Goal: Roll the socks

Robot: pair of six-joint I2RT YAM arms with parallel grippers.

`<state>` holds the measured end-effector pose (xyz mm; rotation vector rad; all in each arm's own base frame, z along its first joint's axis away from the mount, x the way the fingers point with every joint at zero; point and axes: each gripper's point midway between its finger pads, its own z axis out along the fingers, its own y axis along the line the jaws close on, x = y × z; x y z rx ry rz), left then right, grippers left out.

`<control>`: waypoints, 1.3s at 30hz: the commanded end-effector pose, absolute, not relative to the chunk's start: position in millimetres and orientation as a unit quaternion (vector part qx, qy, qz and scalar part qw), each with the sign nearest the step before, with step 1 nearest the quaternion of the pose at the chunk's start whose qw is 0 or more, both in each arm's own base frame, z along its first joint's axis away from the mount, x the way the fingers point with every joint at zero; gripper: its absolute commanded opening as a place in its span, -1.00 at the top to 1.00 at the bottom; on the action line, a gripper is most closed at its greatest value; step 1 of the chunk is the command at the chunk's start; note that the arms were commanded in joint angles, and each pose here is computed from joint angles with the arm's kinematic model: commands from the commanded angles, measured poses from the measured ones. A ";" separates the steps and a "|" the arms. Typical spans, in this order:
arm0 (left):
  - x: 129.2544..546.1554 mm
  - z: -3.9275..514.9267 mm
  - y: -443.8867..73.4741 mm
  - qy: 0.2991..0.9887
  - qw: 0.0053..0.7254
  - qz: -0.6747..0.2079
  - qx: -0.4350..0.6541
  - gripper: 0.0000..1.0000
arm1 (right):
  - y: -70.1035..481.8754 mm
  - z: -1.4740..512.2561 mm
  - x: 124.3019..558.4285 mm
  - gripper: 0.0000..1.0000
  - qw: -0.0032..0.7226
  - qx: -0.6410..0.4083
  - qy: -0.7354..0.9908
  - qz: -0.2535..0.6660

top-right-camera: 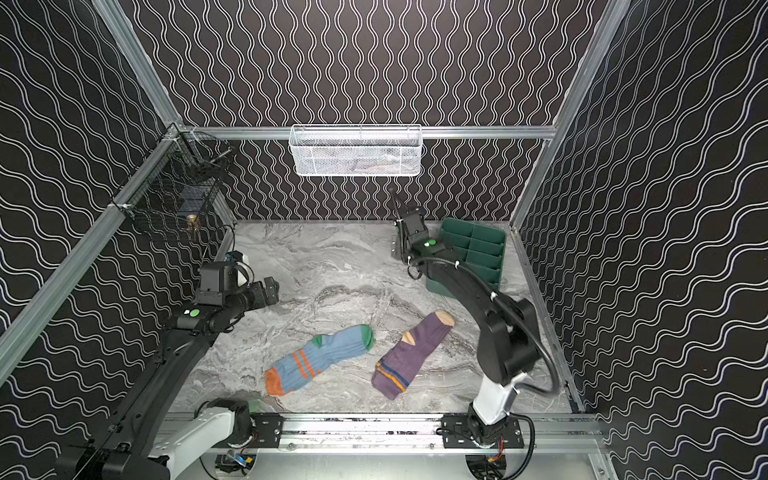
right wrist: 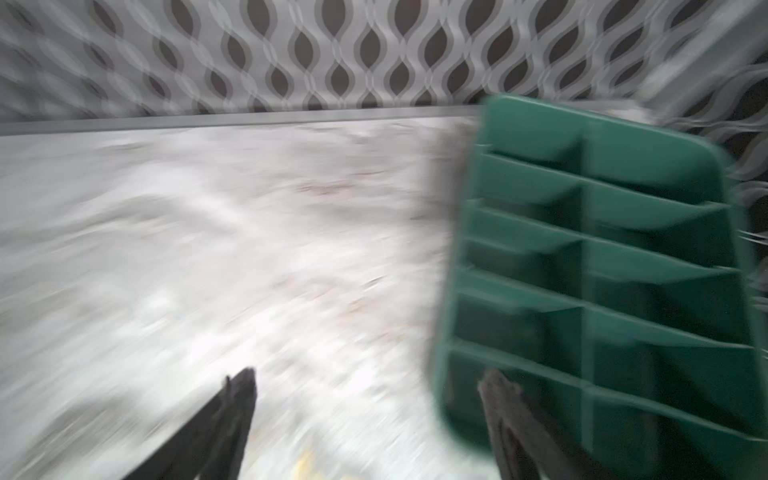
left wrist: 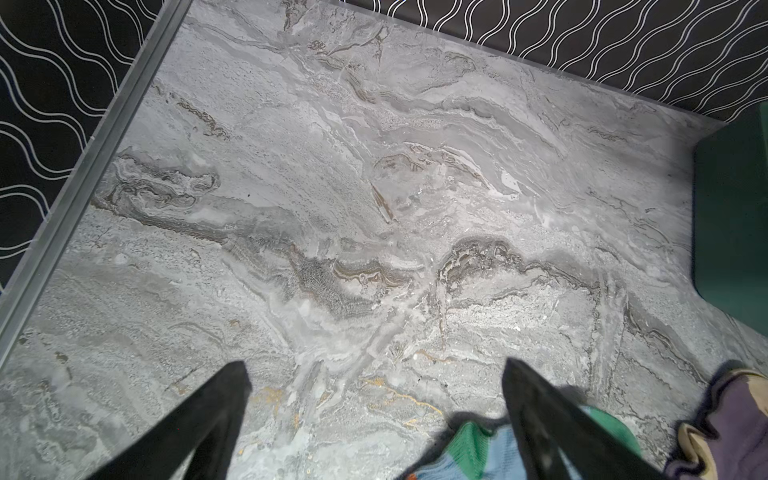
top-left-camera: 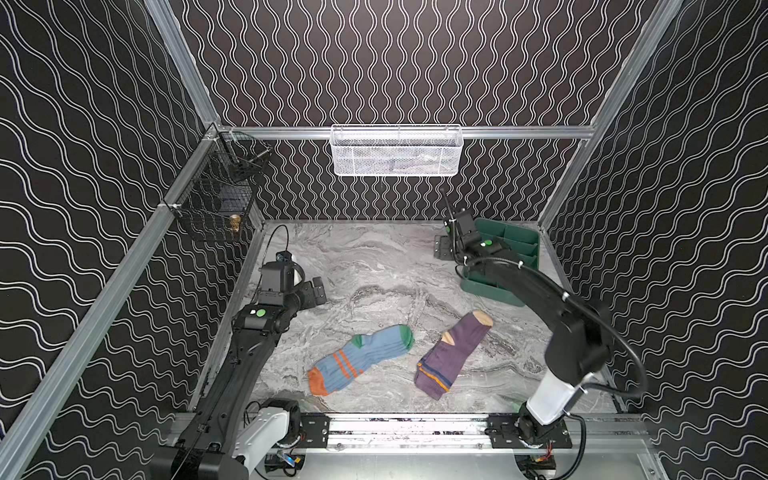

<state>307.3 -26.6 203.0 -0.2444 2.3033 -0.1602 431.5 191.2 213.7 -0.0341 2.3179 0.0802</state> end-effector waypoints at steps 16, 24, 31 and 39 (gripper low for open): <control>306.6 198.8 -29.9 0.913 0.391 -0.072 -0.094 -0.98 | 308.2 65.9 262.6 -0.36 0.116 -0.079 0.966 0.219; 308.1 197.5 -31.8 0.914 0.388 -0.076 -0.093 -0.98 | 311.9 37.9 254.2 -0.07 0.096 -0.083 0.974 0.189; 307.4 196.8 -32.1 0.914 0.387 -0.076 -0.092 -0.98 | 304.9 27.7 260.1 0.45 0.110 -0.101 0.976 0.156; 307.3 197.3 -32.9 0.914 0.388 -0.078 -0.092 -0.97 | 293.1 17.9 317.6 0.86 0.188 -0.242 0.951 0.034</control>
